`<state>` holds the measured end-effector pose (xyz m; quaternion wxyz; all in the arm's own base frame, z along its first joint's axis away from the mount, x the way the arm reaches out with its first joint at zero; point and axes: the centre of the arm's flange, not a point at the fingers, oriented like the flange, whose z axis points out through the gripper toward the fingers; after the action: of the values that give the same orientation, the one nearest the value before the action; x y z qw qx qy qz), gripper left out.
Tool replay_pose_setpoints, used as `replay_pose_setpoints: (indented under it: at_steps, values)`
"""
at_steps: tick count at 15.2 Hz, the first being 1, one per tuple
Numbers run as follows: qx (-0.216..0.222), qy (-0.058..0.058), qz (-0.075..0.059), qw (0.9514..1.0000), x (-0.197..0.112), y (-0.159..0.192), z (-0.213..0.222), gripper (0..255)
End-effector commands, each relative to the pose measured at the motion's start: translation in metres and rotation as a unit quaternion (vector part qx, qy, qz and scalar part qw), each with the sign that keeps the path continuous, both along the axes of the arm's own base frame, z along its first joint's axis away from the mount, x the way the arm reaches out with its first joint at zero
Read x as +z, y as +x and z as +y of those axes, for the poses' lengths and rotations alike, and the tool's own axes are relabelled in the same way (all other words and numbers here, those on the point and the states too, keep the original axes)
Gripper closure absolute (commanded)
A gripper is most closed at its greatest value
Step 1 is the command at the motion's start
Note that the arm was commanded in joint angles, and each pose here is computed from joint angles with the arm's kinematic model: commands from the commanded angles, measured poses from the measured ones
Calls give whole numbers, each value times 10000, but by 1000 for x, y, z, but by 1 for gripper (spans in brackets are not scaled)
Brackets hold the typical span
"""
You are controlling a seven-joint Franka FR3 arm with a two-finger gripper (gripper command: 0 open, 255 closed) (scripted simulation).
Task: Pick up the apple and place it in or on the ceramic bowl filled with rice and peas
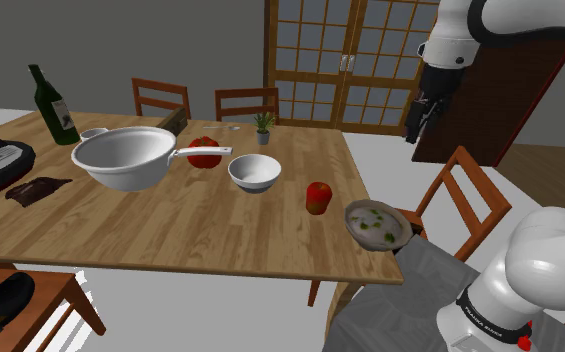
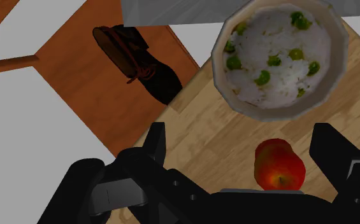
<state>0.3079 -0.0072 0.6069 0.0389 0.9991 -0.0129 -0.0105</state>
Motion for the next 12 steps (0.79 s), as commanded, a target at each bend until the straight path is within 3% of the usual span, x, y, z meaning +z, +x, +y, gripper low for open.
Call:
replay_pose_setpoints:
  at_steps: [1,12]
  values:
    - [0,0,0,10000,0,0,0,0]
    - [-386,93,-12,9992,-90,100,51,0]
